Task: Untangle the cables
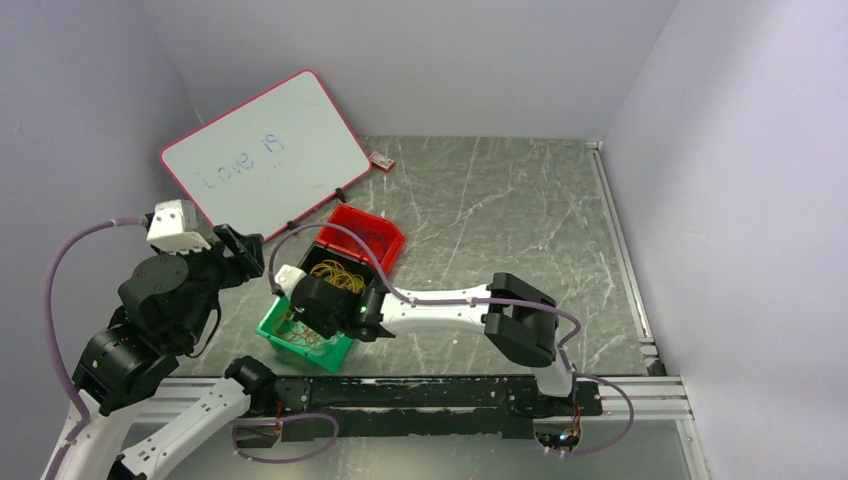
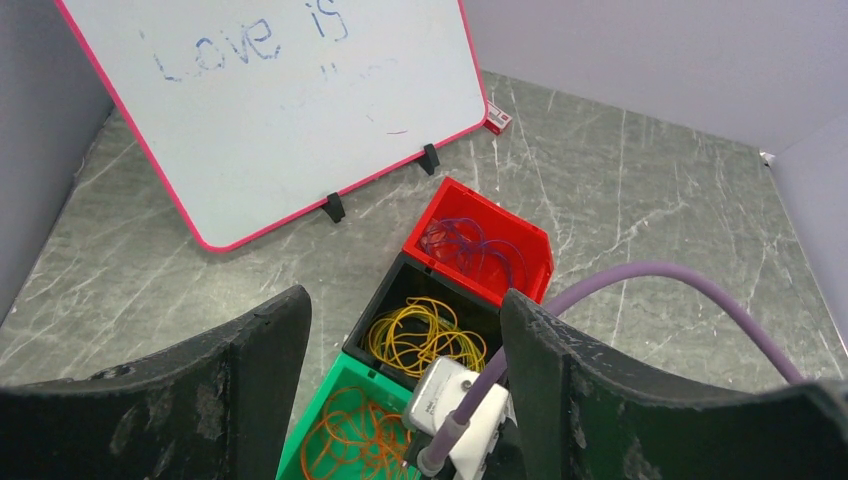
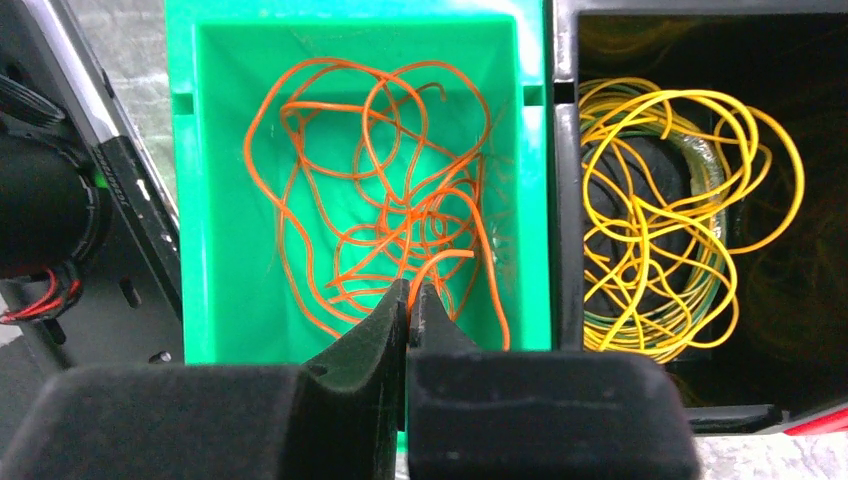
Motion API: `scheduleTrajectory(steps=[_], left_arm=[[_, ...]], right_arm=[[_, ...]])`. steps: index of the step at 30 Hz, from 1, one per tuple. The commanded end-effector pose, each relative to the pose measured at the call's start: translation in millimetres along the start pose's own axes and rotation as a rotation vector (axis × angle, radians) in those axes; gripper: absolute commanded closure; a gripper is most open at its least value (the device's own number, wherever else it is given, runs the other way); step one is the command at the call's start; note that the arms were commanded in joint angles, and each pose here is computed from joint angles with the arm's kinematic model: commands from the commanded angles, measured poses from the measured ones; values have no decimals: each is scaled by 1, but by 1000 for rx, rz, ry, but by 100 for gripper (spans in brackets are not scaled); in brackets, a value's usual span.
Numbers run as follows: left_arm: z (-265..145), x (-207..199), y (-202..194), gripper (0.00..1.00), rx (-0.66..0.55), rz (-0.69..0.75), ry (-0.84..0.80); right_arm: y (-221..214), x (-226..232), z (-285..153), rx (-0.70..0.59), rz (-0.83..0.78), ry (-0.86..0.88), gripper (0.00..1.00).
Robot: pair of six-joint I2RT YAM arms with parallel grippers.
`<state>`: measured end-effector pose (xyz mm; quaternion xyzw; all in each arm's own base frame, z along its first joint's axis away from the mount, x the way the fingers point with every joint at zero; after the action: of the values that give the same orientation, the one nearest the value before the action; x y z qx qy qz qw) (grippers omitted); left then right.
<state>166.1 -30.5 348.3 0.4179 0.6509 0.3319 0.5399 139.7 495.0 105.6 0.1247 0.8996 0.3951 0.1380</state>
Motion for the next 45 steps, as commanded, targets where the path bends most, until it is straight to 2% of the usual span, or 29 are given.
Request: scheduleTrajectory(steps=[1, 9, 12, 18, 28, 37, 45], left_arm=[[2, -3, -5, 26, 17, 5, -11], [2, -1, -5, 26, 17, 2, -7], [2, -2, -6, 26, 20, 2, -9], [3, -3, -7, 26, 20, 1, -12], [2, 0, -6, 24, 12, -1, -5], [10, -12, -18, 24, 66, 22, -51], [14, -16, -23, 24, 82, 29, -64]], right_arm=[[-10, 8, 12, 38, -39, 5, 100], [-33, 17, 24, 107, -78, 49, 100], [-34, 18, 24, 111, -76, 52, 96], [-7, 15, 6, 37, -47, 50, 72], [26, 8, -37, -40, -20, 82, 56], [36, -20, -46, -45, 122, 80, 54], [29, -29, -30, 22, 202, 98, 64]])
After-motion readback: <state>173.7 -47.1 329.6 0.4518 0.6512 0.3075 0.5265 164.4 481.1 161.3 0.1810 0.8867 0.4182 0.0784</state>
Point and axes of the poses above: each gripper's point midway between its finger pads, its own z axis out along the fingers, its own x axis along the line the jaws close on, y = z × x, the point moved 2 cm from there along -z, back along the fingers, and after that the axes turned 8 degrees about -z, right-handed, at the moved point
